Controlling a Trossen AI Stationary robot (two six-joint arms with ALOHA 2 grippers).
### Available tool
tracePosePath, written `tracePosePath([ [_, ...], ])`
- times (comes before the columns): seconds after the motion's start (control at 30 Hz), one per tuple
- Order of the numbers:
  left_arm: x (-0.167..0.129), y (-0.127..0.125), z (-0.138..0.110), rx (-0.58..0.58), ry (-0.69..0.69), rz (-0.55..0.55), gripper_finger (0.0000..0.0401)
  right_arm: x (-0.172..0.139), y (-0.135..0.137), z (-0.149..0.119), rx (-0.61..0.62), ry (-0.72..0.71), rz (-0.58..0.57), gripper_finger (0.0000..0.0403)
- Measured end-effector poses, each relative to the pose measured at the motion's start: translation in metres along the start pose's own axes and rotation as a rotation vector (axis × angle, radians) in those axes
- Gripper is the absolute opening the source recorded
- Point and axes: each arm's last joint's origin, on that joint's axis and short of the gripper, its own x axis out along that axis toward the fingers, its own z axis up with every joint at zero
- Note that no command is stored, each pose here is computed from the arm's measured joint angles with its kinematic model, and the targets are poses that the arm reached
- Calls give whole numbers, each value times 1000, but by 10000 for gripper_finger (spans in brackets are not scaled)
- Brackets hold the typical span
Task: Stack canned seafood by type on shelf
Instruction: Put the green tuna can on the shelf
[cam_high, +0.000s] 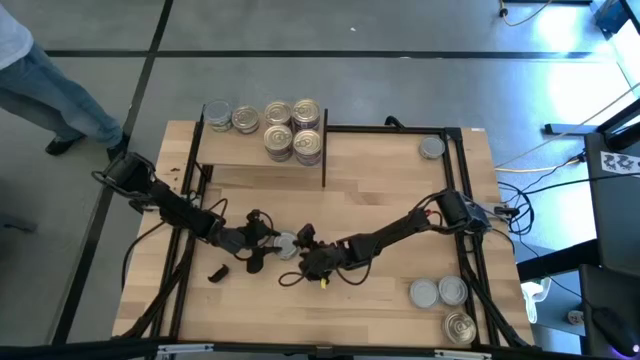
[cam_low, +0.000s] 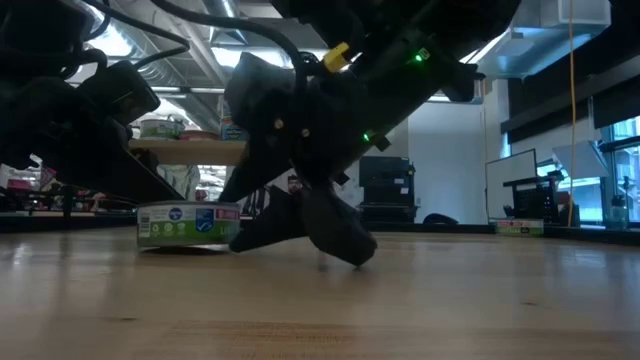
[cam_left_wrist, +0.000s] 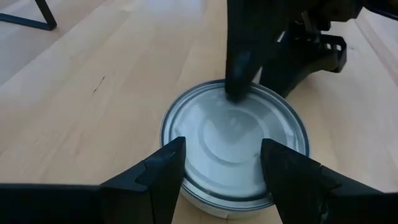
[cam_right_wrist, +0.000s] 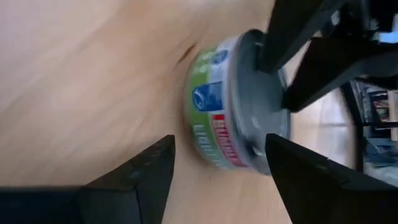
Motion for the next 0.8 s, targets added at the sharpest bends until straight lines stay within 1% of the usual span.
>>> tracePosePath([
  [0.1,-1,1,-1,-5,-2,-1,210,0,-1,-1,-28,16,-22,248],
  [0.23,-1,1,-2,-14,-1,3,210,1,-2,1,-61,0,-35,248],
  [0.4,-1,1,-1,-16,-5,3,210,2,-4,0,-142,-13,-20,248],
  [0.63,-1,2,-1,-15,-10,16,210,11,-9,-8,-124,-18,-17,248],
  [0.8,-1,2,-1,-19,-15,16,210,19,-5,-9,-154,-30,-32,248],
])
